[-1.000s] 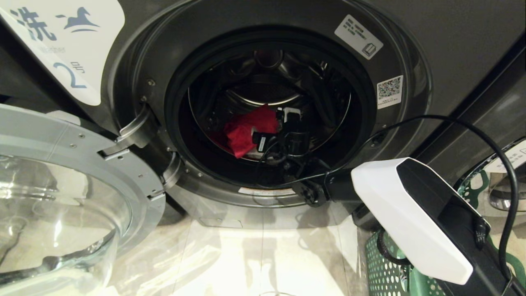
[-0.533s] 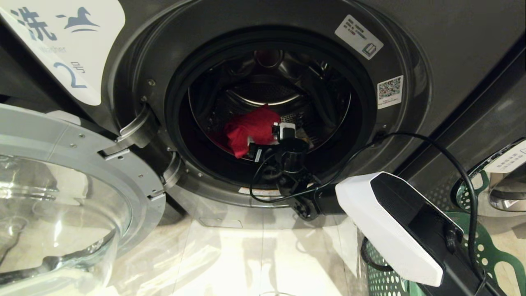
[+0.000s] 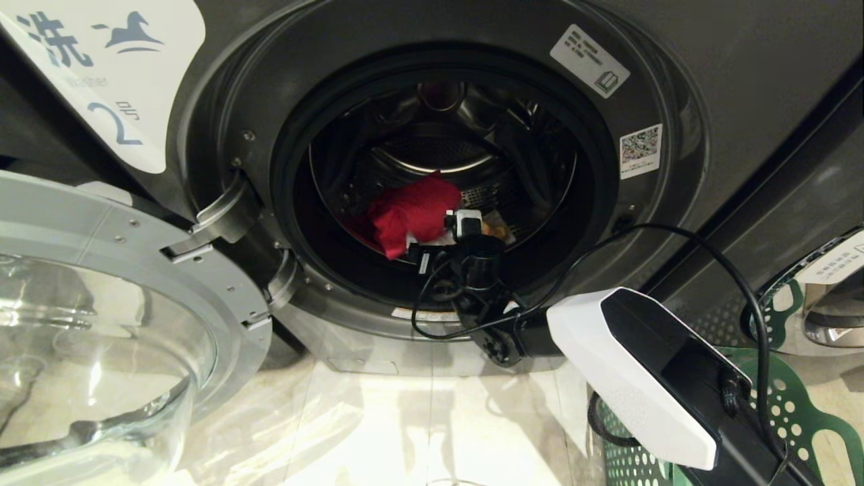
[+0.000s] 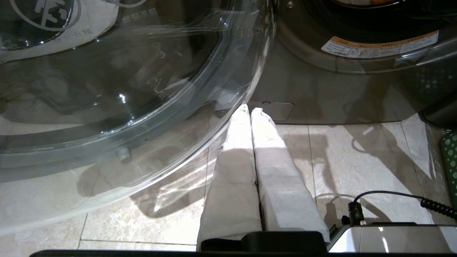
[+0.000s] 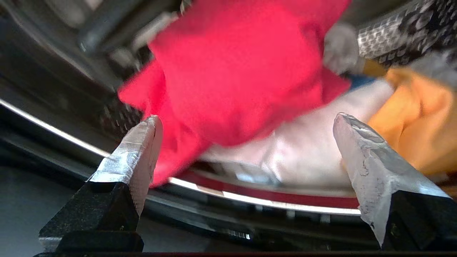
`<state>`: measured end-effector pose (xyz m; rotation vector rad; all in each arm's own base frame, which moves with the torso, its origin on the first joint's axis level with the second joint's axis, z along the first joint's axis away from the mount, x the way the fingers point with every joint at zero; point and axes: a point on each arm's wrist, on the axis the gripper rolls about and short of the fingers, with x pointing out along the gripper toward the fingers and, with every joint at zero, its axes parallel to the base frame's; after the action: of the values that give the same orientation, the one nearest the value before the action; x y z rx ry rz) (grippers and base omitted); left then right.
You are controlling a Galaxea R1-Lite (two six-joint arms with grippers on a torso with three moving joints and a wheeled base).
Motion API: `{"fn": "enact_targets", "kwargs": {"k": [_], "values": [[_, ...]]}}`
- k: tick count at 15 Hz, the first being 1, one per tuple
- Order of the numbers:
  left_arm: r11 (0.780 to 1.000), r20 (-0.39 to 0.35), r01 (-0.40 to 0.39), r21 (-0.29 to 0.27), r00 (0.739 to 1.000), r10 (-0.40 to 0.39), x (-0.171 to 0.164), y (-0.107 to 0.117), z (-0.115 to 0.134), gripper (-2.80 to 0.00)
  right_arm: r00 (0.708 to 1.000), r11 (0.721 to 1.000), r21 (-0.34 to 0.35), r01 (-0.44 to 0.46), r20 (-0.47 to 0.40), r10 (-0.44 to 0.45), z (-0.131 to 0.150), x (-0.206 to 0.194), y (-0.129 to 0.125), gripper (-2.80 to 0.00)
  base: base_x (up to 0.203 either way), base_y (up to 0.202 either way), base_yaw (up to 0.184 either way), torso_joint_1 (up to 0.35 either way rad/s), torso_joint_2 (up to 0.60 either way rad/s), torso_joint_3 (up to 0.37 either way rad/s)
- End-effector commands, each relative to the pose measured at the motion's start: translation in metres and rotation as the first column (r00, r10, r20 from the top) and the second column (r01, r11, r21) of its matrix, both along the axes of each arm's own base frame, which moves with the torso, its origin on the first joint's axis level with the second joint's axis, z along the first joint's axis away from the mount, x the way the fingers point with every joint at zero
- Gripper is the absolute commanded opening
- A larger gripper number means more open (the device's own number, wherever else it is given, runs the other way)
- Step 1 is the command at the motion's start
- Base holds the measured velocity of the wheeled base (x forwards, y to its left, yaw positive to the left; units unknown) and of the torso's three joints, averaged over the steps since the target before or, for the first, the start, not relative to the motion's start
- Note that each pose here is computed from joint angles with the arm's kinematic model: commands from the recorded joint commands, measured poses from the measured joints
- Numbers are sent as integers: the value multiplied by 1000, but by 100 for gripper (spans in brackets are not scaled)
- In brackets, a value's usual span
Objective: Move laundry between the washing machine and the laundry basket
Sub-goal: Pick a cloth and place it into the basket
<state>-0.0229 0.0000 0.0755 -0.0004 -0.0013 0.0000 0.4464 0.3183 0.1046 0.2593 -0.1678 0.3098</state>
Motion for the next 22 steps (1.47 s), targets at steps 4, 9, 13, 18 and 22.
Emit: {"fn": "enact_targets", "kwargs": {"k": [4, 9, 13, 18, 22], "values": [[1000, -1, 0, 0, 1000, 0, 0, 0, 0, -280, 1000, 1000, 6, -5, 5, 5, -6, -1, 4, 0, 0, 0, 0, 0, 0, 0], [1000, -1, 0, 0, 1000, 0, 0, 0, 0, -280, 1000, 1000, 12, -6, 19, 6, -11, -1, 5, 0, 0, 0, 0, 0, 0, 0], [1000, -1, 0, 0, 1000, 0, 0, 0, 0, -280, 1000, 1000, 3, -7, 12, 7, -17, -1, 5, 0, 0, 0, 0, 0, 0, 0], [1000, -1, 0, 0, 1000, 0, 0, 0, 0, -280, 1000, 1000, 6, -4, 16, 4, -22, 1, 5, -280, 0, 0, 0, 0, 0, 0], [1000, -1, 0, 0, 1000, 0, 0, 0, 0, -280, 1000, 1000, 10, -5, 22, 5, -22, 0, 5, -280, 0, 0, 0, 0, 0, 0]]}}
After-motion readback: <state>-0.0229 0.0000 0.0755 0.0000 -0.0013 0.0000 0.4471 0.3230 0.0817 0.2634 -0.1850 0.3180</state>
